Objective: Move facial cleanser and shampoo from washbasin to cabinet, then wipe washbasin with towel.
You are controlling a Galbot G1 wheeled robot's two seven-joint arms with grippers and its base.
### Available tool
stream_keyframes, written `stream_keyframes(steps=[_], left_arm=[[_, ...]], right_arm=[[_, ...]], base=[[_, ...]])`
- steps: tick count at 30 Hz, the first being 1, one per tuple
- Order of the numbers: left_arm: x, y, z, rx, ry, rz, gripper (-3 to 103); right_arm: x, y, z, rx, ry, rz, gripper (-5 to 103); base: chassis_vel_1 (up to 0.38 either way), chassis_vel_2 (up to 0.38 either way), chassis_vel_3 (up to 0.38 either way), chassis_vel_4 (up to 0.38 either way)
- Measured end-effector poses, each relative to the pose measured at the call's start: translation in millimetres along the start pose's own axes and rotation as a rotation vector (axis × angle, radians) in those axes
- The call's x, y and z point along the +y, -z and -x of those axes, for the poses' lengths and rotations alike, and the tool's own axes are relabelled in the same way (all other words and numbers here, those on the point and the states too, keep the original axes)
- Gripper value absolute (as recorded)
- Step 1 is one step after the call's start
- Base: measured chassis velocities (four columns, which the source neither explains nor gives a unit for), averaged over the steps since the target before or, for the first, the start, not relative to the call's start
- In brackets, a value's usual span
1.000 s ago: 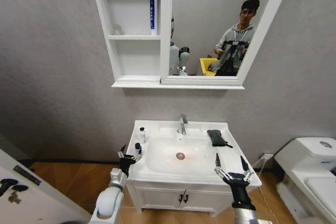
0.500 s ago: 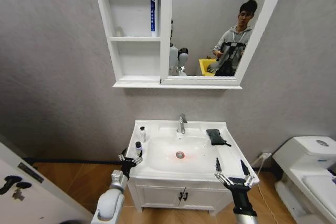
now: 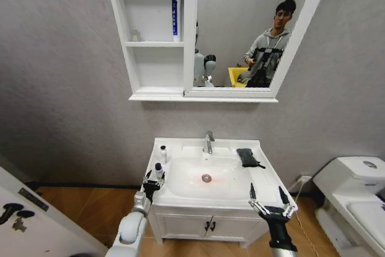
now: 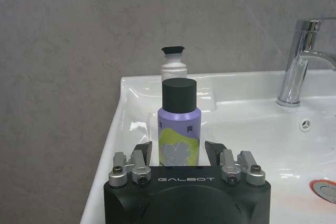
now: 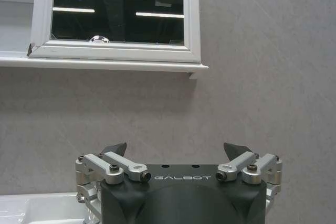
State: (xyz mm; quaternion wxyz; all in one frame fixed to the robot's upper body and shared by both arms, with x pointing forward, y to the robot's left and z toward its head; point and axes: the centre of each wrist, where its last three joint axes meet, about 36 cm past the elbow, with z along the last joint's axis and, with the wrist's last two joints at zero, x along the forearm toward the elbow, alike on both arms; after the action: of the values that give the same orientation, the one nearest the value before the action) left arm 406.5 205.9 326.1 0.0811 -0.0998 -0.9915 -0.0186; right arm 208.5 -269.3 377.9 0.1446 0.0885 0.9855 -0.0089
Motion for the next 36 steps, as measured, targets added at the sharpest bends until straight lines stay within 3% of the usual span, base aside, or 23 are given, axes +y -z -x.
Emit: stream_keyframes(steps=[2, 3, 4, 11, 14, 18, 20, 22, 23, 24, 26, 27, 28, 29, 30, 31, 32, 35, 36], left_arm=[[0.1, -1, 1, 0.002, -0.003, 0.000, 59], [0.4, -2, 2, 0.004, -0.006, 0.000, 47], [0.8, -2, 3, 0.002, -0.010, -0.001, 43], [5.4, 8, -3, -0.023, -0.018, -0.004, 42], [14.6, 33, -13, -0.060, -0.029, 0.014, 42], [16.2, 37, -15, -0.064, -0.031, 0.018, 42], [27.1, 59, -24, -0.086, -0.052, 0.033, 42], [28.6, 62, -25, -0.089, -0.055, 0.034, 42], [49.3, 97, -36, -0.110, -0.081, 0.056, 42], [49.3, 97, -36, -0.110, -0.081, 0.056, 42], [81.2, 180, -59, -0.121, -0.143, 0.045, 42], [98.2, 232, -71, -0.113, -0.176, 0.067, 42], [98.2, 232, -71, -0.113, -0.176, 0.067, 42], [107.4, 265, -76, -0.099, -0.180, 0.080, 42], [107.4, 265, -76, -0.099, -0.180, 0.080, 42], [113.9, 294, -79, -0.092, -0.175, 0.090, 42], [113.9, 294, -79, -0.092, -0.175, 0.090, 42], [124.0, 342, -81, -0.092, -0.161, 0.118, 42], [124.0, 342, -81, -0.092, -0.161, 0.118, 42]], right_arm=[[-1, -1, -1, 0.001, -0.003, 0.000, 100], [-1, -2, -2, 0.003, -0.007, 0.000, 100], [-1, -3, -3, 0.004, -0.010, 0.000, 100], [-1, -3, -5, 0.006, -0.013, 0.001, 100], [-1, -3, -4, 0.003, -0.016, 0.004, 100], [-1, -3, -4, 0.003, -0.016, 0.005, 100], [-1, -3, -3, 0.003, -0.016, 0.007, 100], [-1, -3, -3, 0.004, -0.016, 0.008, 100], [2, -3, -1, 0.005, -0.013, 0.015, 100], [2, -3, -1, 0.005, -0.013, 0.015, 100], [6, -3, 1, 0.012, 0.007, 0.018, 100], [7, -5, 0, 0.018, 0.013, 0.017, 100], [7, -5, 0, 0.018, 0.013, 0.017, 100], [7, -7, -1, 0.024, 0.018, 0.015, 100], [7, -7, -1, 0.024, 0.018, 0.015, 100], [7, -8, -2, 0.029, 0.022, 0.011, 100], [7, -8, -2, 0.029, 0.022, 0.011, 100], [8, -10, -4, 0.033, 0.021, 0.011, 100], [8, -10, -4, 0.033, 0.021, 0.011, 100]], base=[[0.000, 0.000, 0.000, 0.000], [0.000, 0.000, 0.000, 0.000], [0.000, 0.000, 0.000, 0.000], [0.000, 0.000, 0.000, 0.000], [0.000, 0.000, 0.000, 0.000], [0.000, 0.000, 0.000, 0.000], [0.000, 0.000, 0.000, 0.000], [0.000, 0.000, 0.000, 0.000], [0.000, 0.000, 0.000, 0.000], [0.000, 0.000, 0.000, 0.000], [0.000, 0.000, 0.000, 0.000], [0.000, 0.000, 0.000, 0.000], [0.000, 0.000, 0.000, 0.000], [0.000, 0.000, 0.000, 0.000], [0.000, 0.000, 0.000, 0.000], [0.000, 0.000, 0.000, 0.000], [0.000, 0.000, 0.000, 0.000], [0.000, 0.000, 0.000, 0.000], [0.000, 0.000, 0.000, 0.000]])
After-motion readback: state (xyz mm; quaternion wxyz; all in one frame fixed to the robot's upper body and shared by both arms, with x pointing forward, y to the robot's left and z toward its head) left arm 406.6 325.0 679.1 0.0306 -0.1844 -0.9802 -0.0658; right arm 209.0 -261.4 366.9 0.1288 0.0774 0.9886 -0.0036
